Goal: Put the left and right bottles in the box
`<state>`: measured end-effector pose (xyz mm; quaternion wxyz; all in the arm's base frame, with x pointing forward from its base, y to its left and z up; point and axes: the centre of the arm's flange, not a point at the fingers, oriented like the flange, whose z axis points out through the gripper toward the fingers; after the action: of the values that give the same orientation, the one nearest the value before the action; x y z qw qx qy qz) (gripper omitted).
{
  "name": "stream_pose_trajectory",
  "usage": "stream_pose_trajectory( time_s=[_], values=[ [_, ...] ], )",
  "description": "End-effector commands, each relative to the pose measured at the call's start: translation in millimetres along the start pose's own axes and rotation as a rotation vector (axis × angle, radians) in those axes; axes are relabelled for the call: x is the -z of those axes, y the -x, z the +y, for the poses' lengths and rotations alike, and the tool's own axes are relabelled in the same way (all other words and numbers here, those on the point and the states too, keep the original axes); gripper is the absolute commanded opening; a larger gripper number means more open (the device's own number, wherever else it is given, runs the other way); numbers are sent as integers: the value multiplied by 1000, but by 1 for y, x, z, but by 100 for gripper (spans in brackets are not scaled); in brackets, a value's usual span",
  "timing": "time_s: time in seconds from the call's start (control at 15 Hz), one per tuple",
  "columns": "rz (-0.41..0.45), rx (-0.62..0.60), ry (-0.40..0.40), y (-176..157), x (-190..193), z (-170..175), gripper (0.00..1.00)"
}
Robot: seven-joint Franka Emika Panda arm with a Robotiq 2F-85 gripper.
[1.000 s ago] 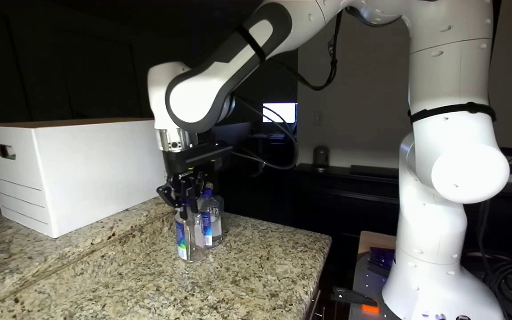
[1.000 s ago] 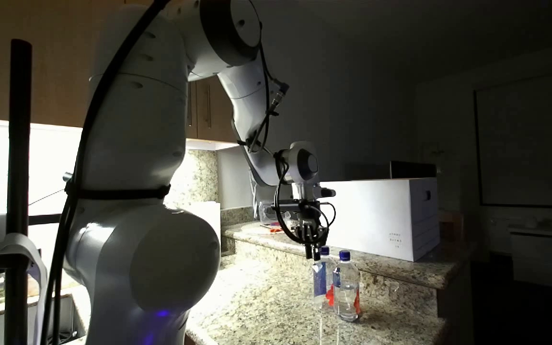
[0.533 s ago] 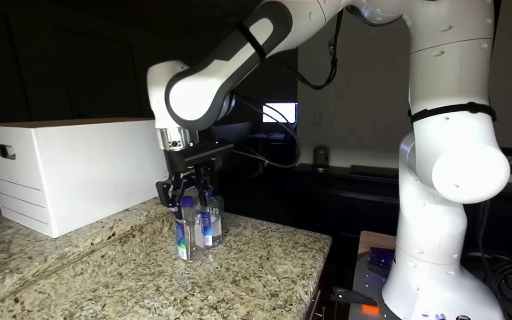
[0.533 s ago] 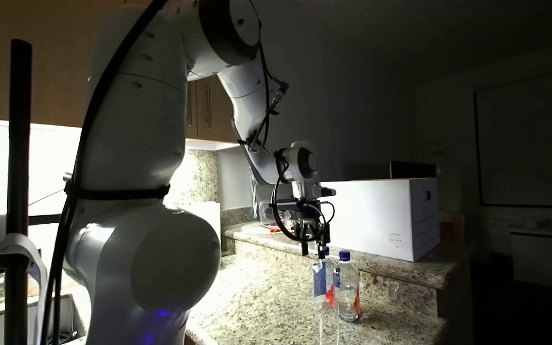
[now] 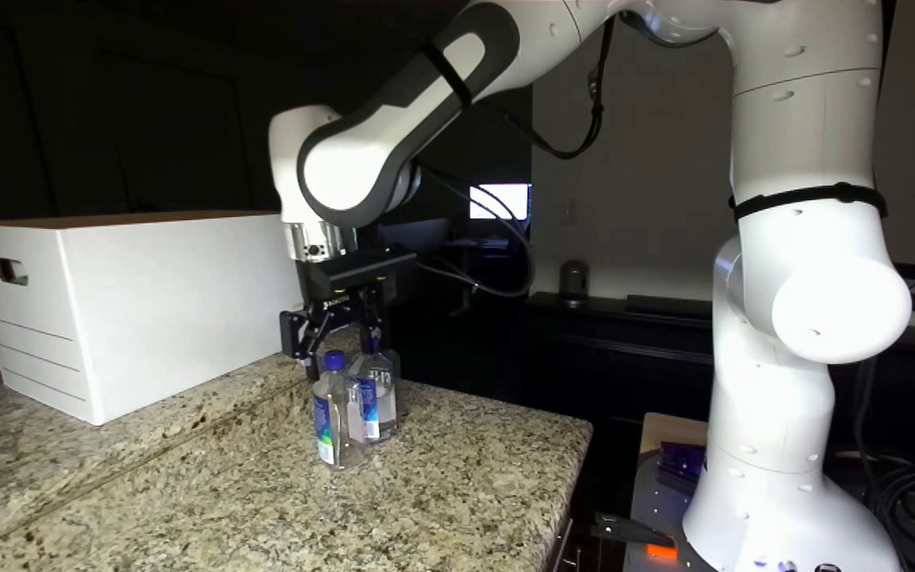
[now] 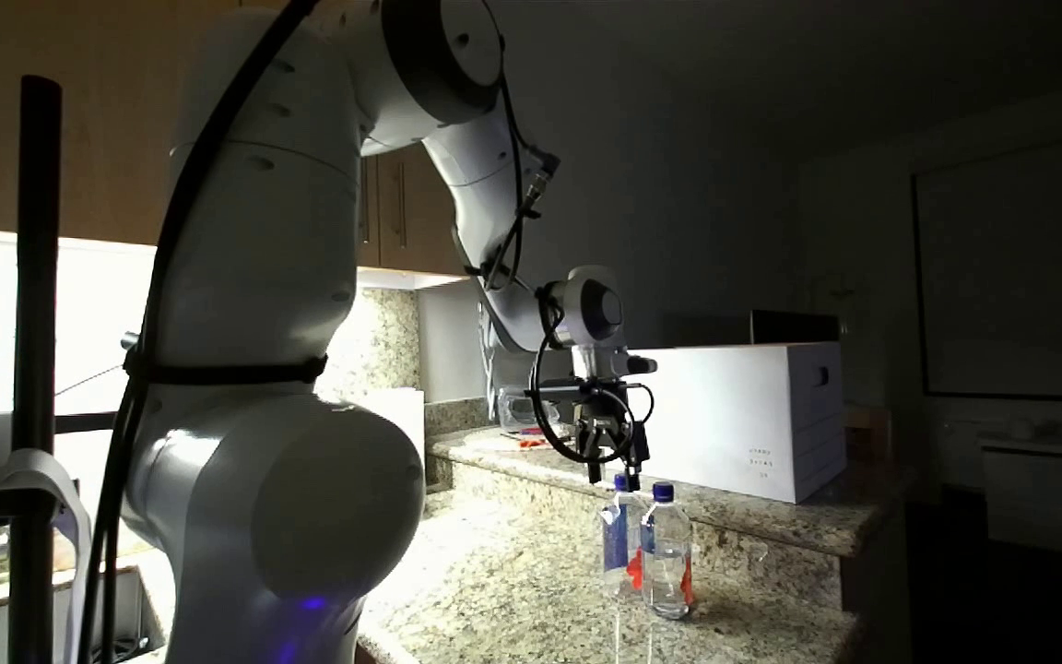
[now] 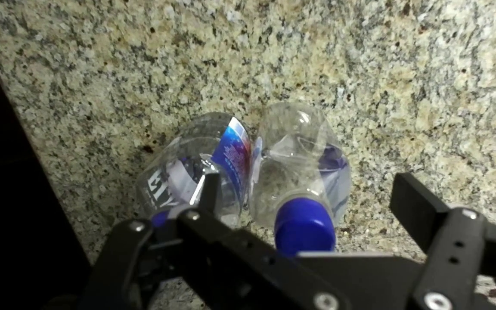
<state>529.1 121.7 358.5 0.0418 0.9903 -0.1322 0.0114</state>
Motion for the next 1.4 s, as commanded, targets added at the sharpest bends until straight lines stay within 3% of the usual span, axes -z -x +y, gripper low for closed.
stream_pose_trajectory(
  time_s=[0.0,0.27,0.73,0.8,1.33],
  values=[
    [26,-23,-8,-5,2,0,83],
    [45,-24,-22,-9,2,0,53],
    [69,-21,-33,-11,3,-1,10],
    [69,-20,-32,-11,3,-2,14],
    [56,26,-19,13,34,-14,15]
  ],
)
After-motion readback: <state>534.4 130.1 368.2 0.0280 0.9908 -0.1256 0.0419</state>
